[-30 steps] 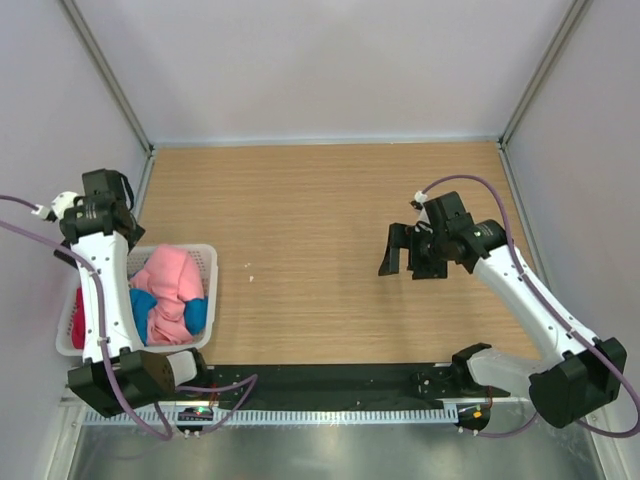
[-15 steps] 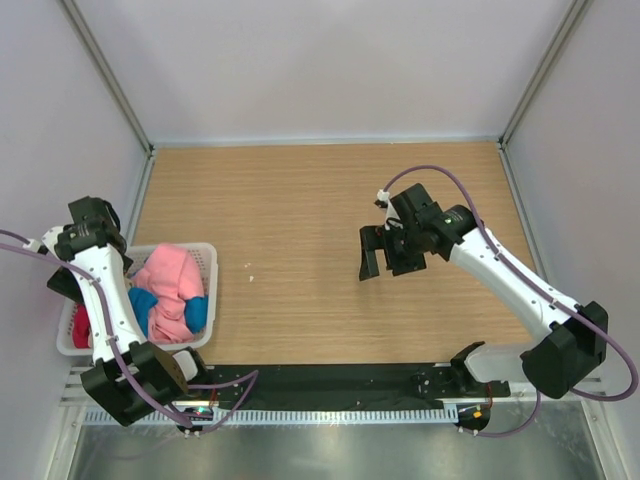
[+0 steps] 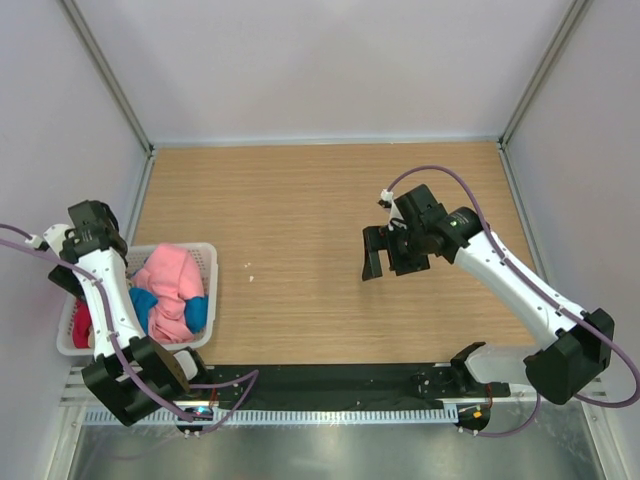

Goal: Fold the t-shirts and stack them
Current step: Grab the tshirt from the pile

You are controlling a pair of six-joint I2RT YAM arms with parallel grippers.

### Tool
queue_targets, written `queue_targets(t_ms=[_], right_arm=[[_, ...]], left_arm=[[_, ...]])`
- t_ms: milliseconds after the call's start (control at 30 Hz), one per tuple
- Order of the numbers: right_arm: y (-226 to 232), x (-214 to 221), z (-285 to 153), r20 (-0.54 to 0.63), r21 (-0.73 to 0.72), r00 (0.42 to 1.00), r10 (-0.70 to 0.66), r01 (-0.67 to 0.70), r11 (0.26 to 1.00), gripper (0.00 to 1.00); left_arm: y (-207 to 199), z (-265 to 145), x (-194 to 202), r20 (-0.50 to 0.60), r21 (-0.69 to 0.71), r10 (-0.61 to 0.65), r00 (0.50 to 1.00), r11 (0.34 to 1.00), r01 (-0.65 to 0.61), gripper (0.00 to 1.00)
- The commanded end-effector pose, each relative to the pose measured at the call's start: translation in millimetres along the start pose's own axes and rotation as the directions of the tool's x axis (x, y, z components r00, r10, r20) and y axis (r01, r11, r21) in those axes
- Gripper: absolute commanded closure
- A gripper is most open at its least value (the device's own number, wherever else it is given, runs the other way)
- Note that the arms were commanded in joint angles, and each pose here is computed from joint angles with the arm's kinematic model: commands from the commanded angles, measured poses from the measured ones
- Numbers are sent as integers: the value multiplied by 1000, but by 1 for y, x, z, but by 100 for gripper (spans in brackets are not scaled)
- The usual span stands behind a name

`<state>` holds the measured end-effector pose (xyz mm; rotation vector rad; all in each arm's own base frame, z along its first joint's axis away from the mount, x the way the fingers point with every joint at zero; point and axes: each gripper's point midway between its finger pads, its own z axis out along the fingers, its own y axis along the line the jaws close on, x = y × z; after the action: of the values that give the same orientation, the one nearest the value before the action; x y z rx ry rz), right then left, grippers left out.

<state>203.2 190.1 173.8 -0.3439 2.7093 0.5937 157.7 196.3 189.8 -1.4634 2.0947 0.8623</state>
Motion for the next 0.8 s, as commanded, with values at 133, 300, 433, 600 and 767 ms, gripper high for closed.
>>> queue_targets(t_ms=[133, 300, 433, 600, 767], right_arm=[[1, 6, -7, 10, -6, 1000, -4, 4, 1000, 3], [2, 9, -9, -1, -14, 1000, 9, -9, 1000, 3], [2, 10, -9, -22, -2, 1000, 6, -6, 1000, 3], [-2, 12, -9, -60, 37, 998, 9, -7, 999, 3], [2, 18, -1, -113, 22, 993, 32, -30, 999, 4]], left_arm=[[-6, 7, -17, 66, 28, -15, 998, 1000, 13, 92], [-16, -49, -59, 114, 237, -187, 976, 959, 156, 100], [-36, -110, -101, 85, 435, -316, 945, 865, 251, 100], [-45, -195, -170, 118, 705, -511, 851, 647, 291, 100], [-19, -306, -231, 109, 915, -700, 706, 348, 204, 100]])
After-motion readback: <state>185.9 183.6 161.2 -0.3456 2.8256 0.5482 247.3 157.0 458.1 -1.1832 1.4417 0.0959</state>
